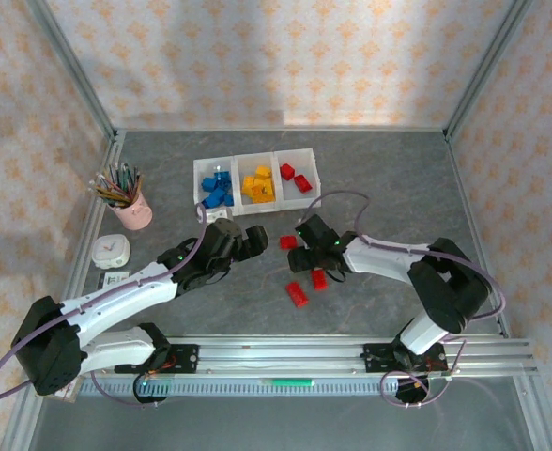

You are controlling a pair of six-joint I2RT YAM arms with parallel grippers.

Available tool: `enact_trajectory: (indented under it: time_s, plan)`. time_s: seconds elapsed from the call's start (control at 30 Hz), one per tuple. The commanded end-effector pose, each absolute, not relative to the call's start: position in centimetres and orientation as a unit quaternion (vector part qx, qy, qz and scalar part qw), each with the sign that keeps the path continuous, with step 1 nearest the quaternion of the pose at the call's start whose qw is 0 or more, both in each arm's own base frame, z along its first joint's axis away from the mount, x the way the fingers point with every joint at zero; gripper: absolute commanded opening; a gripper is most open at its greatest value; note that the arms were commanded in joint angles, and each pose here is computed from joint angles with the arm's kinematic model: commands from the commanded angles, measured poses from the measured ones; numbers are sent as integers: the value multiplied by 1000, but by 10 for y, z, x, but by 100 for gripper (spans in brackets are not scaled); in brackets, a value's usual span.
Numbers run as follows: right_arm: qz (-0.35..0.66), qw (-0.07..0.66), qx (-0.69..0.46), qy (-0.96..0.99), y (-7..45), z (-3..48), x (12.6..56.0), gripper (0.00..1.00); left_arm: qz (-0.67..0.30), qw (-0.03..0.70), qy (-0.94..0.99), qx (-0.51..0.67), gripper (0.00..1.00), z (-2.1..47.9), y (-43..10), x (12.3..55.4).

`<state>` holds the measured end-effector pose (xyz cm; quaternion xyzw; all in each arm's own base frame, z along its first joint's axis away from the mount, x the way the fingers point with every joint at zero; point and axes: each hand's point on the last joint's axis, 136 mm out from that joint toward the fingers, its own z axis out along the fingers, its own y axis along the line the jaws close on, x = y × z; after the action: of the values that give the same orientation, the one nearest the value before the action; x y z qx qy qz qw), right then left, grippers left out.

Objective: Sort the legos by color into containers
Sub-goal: Pick up the lego from the center of the table, then place the lego in the container.

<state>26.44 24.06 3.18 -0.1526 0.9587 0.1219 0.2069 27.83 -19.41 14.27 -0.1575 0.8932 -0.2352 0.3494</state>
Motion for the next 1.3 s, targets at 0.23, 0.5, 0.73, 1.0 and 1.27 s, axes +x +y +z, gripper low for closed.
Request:
enact_trajectory:
  time_s: [0.23, 0.5, 0.73, 1.0, 1.27]
  plan:
    - [82, 238, -161, 954, 246, 30, 292, 40, -229, 339, 898, -161, 99, 134, -191, 272]
    - [97, 260, -154, 948, 252, 60, 302, 26, -235, 347, 895, -152, 99, 144, -195, 277]
    - [117, 312, -96, 938, 235, 118, 338, 25, -252, 371, 882, -145, 99, 171, -206, 292]
    - [108, 358, -25, 927, 226, 138, 420, 26, -256, 398, 865, -163, 99, 191, -212, 318]
    - [65, 379, 1, 923, 230, 131, 497, 27, -246, 422, 852, -189, 99, 201, -205, 336]
